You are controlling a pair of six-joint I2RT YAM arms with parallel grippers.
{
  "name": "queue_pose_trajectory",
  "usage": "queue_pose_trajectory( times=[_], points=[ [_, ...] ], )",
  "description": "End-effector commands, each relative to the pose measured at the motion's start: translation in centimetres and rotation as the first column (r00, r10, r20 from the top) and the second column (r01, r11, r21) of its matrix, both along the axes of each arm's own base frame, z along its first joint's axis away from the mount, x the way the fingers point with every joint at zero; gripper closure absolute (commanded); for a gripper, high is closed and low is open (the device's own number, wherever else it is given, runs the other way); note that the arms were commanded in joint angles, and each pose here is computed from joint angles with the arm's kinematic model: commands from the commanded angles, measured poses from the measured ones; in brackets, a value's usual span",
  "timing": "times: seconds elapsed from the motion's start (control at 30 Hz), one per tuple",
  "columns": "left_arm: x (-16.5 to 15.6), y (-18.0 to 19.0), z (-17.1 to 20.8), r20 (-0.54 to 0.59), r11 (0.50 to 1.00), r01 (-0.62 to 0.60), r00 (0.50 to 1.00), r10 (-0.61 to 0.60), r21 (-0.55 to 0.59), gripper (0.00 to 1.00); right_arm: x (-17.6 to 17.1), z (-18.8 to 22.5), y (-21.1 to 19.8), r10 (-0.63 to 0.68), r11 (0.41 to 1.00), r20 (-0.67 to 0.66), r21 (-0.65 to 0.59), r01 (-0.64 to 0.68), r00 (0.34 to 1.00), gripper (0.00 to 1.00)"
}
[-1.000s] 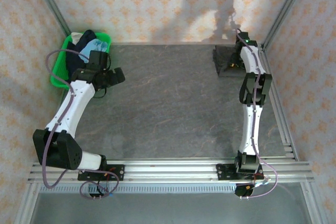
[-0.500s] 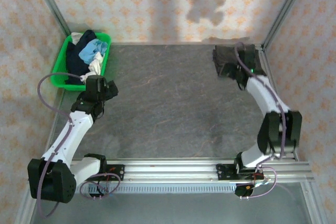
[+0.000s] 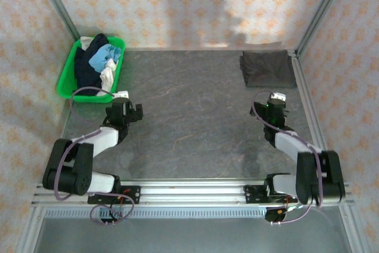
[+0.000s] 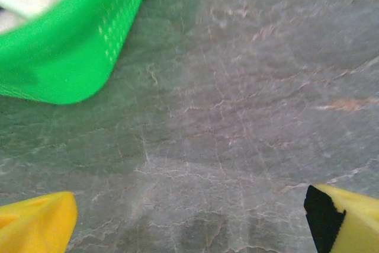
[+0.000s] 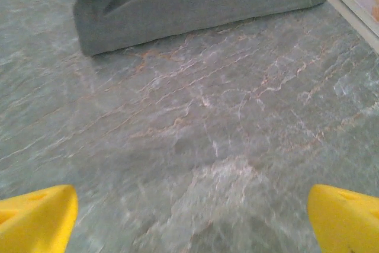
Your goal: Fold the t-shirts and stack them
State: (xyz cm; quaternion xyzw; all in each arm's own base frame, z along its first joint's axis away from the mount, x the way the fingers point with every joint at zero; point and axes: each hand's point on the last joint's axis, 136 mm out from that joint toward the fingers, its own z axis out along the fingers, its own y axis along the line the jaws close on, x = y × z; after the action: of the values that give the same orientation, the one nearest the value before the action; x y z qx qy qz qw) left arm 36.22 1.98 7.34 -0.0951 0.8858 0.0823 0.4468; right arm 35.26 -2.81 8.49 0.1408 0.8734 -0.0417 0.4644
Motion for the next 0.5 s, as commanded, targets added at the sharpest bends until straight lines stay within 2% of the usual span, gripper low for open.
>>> queue_pose_trajectory(
  times=[0.0,0.1,0.2,0.27,0.33,0.37,0.47],
  points=[
    [2.9,0.7,3.7,0.139,0.999,0.012,0.990,-0.016,0.030,0.00,3.0,2.1,-1.5,-0.064,0.994,0.106,-0.080,0.072,0.992,0.01],
    [3.0,2.1,3.4,0.246,1.000,0.007,0.969,-0.001,-0.023,0.00,4.2,1.9,-1.3,-0.055,0.996,0.171,-0.056,0.065,0.984,0.00],
    [3.3,0.5,2.1,0.221,0.996,0.091,0.971,-0.090,0.004,0.00,4.0,0.6,0.6,0.062,0.997,0.184,-0.050,-0.053,0.981,0.01],
    [3.2,0.3,2.0,0.218,0.997,0.079,0.973,-0.082,0.021,0.00,4.2,0.7,0.1,0.034,0.998,0.240,-0.057,-0.021,0.970,0.01],
    [3.2,0.4,2.0,0.217,0.997,0.075,0.973,-0.078,0.022,0.00,4.1,0.4,-0.2,0.015,0.999,0.190,-0.049,-0.006,0.982,0.01],
    [3.2,0.4,2.0,0.217,0.997,0.075,0.973,-0.078,0.023,0.00,4.1,0.5,-0.2,0.016,0.999,0.221,-0.052,-0.005,0.975,0.01],
    [3.2,0.4,1.9,0.216,0.997,0.075,0.973,-0.078,0.022,0.00,4.0,0.5,-0.2,0.018,0.999,0.205,-0.052,-0.007,0.979,0.01]
  ],
)
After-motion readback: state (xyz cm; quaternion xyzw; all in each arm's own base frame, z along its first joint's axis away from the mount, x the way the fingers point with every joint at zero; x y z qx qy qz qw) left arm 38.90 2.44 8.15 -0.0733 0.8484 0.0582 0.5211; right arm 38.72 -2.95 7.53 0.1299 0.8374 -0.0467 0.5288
